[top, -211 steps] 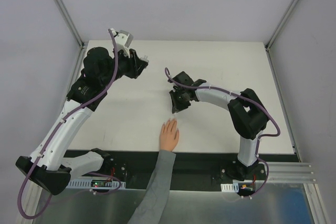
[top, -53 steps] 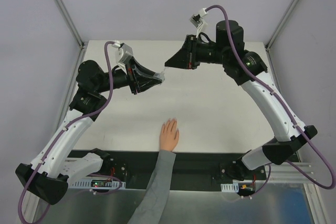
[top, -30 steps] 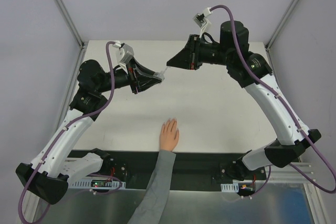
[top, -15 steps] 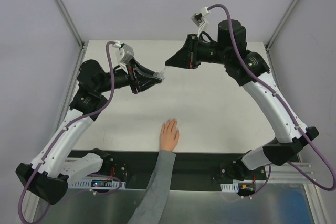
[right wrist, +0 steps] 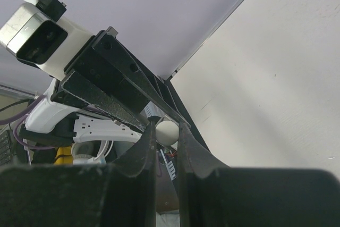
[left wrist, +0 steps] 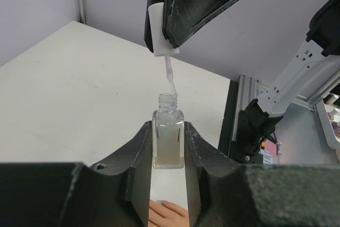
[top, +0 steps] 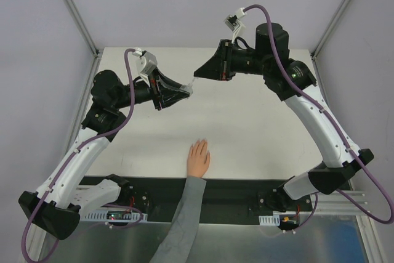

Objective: Paint the nails

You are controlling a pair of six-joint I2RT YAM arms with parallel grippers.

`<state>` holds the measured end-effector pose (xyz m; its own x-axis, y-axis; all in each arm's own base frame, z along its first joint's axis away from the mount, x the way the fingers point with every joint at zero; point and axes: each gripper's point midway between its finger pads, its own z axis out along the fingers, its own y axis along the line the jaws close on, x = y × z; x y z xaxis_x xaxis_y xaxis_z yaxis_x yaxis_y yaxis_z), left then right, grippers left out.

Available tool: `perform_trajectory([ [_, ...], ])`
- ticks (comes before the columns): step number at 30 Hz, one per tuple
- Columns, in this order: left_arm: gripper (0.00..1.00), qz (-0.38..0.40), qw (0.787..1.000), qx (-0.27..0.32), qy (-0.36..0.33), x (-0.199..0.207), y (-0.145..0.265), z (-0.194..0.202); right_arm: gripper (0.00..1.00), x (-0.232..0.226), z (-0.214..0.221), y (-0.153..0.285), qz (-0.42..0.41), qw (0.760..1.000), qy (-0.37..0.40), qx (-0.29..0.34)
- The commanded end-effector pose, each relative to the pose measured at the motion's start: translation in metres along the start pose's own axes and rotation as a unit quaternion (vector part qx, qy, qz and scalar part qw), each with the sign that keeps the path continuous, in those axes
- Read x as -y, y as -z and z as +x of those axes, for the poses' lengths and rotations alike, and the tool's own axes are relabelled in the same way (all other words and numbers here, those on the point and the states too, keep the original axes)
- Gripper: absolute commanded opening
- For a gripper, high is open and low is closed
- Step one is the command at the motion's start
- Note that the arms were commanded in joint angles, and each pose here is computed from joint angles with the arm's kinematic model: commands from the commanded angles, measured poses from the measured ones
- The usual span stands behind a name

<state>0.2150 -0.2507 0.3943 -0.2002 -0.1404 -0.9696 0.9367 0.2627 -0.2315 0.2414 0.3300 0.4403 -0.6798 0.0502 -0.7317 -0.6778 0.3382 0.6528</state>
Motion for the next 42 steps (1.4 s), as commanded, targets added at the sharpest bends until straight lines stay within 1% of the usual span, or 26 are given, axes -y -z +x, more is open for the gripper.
perform_trajectory([
  [1,0.0,0.022,0.999,0.026,-0.041,0.014,-0.001,-0.023,0.01,-0.013,-0.011,0.006,-0.016,1.0,0.013,0.012],
  [16,0.0,0.023,0.998,0.028,-0.043,0.014,-0.002,-0.025,0.01,-0.005,-0.009,0.0,-0.007,1.0,0.001,0.001],
  [35,0.0,0.008,0.998,0.034,-0.049,0.007,-0.003,-0.028,0.0,-0.013,-0.003,-0.001,-0.031,0.999,-0.001,-0.017],
  [42,0.0,0.002,0.998,0.038,-0.052,0.006,-0.003,-0.03,0.01,-0.01,-0.001,-0.001,-0.029,0.999,-0.005,-0.022],
])
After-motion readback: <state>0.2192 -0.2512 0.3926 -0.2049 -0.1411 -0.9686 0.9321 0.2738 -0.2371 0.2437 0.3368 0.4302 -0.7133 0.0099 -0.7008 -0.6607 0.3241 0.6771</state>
